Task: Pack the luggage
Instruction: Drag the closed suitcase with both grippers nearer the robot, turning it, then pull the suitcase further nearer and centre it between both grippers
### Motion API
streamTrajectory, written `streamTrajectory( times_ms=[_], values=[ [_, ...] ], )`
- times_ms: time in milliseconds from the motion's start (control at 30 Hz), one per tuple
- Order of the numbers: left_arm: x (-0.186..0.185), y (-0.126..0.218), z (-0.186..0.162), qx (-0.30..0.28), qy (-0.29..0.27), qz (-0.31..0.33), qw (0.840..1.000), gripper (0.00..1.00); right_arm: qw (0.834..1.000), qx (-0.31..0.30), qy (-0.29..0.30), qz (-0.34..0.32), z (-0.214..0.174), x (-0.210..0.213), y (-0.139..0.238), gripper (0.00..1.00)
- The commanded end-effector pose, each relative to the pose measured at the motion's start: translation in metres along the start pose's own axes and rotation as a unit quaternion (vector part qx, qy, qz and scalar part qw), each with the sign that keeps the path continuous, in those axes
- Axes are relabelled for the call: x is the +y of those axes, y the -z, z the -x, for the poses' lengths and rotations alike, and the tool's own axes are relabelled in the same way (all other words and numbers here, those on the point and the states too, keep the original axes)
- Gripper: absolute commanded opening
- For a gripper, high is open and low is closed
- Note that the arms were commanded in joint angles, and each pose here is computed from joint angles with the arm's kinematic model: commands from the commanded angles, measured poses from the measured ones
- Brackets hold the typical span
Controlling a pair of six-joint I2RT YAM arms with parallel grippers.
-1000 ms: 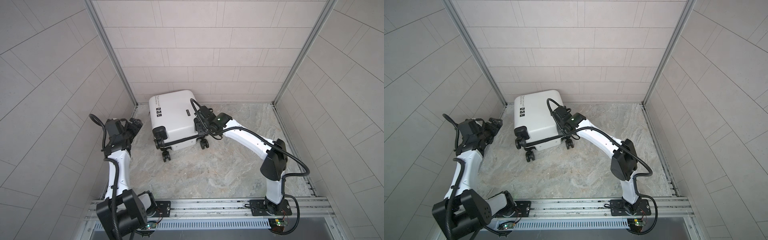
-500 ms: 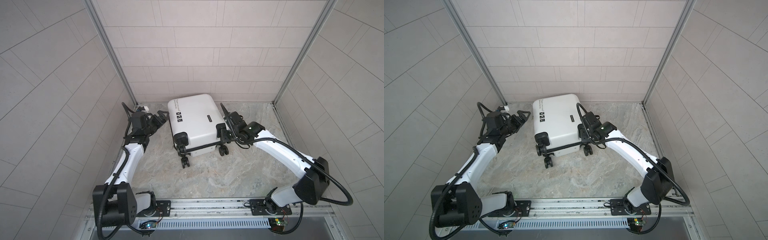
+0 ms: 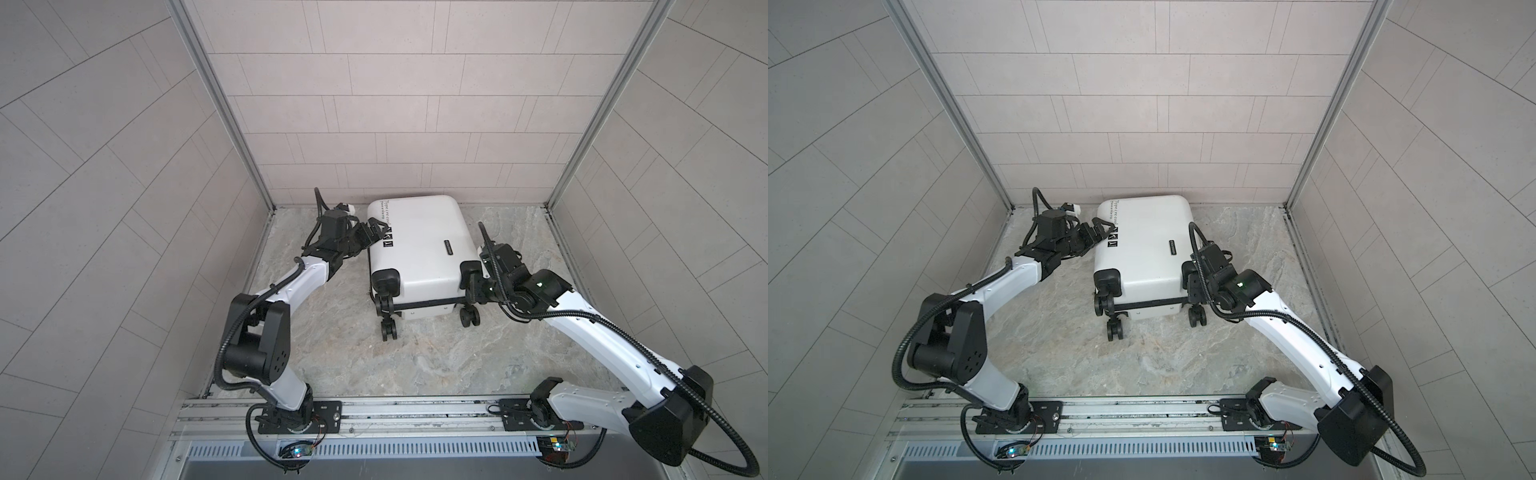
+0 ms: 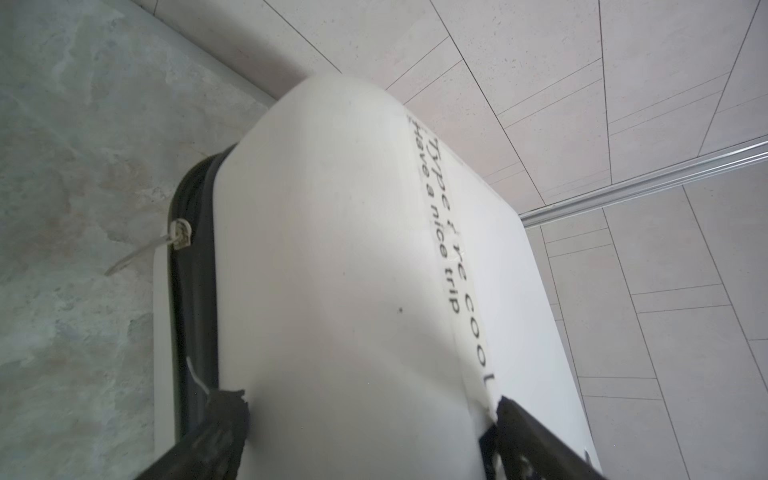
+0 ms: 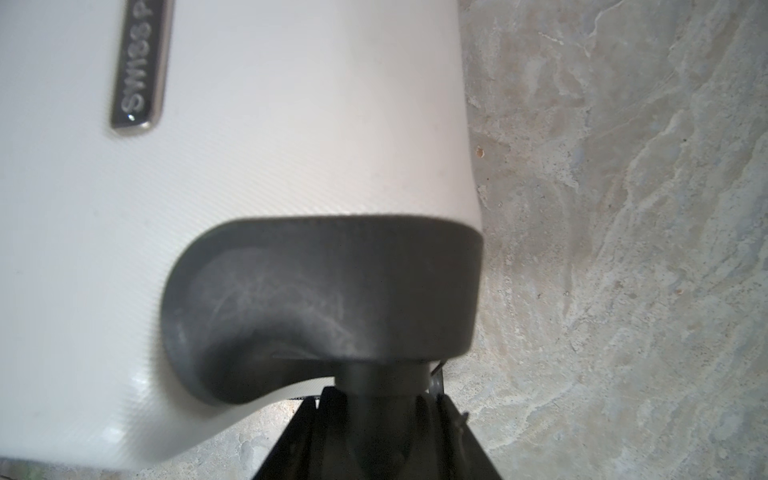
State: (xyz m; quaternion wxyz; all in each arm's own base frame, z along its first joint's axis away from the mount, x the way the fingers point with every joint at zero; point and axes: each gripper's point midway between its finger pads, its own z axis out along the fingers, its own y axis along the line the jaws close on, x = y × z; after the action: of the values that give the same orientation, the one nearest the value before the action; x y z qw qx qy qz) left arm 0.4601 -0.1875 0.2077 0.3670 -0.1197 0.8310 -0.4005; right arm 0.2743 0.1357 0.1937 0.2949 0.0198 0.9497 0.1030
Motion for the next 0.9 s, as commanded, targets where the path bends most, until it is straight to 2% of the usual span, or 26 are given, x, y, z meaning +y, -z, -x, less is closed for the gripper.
streamTrajectory(
  times_ms=[0,333,467,567,700,867],
  values=[
    [-0.040,-0.017,0.007,-0.003,-0.026,-0.054,0.998,0.97,0.999,0.012,-0.021,-0.047,-0.013,-0.025,0.001,0.06],
    [-0.061,-0.065,-0.003,0.021,-0.039,-0.073,0.996,0.97,0.998,0.003,-0.042,-0.056,-0.001,-0.040,-0.007,0.06],
    [-0.060,-0.071,0.002,0.015,-0.054,-0.065,0.996,0.97,0.997,0.010,-0.055,-0.051,0.007,-0.045,-0.014,0.06],
    [-0.063,-0.059,0.008,0.006,-0.092,-0.049,0.995,0.97,0.997,0.011,-0.054,-0.050,0.013,-0.045,-0.013,0.06],
    [-0.073,-0.027,0.021,-0.022,-0.145,-0.027,0.989,0.97,0.998,0.008,-0.042,-0.055,0.017,-0.048,-0.009,0.16],
    [-0.095,0.030,0.032,-0.070,-0.213,-0.026,0.974,0.97,0.998,-0.001,-0.032,-0.056,0.022,-0.051,-0.003,0.39]
  ],
)
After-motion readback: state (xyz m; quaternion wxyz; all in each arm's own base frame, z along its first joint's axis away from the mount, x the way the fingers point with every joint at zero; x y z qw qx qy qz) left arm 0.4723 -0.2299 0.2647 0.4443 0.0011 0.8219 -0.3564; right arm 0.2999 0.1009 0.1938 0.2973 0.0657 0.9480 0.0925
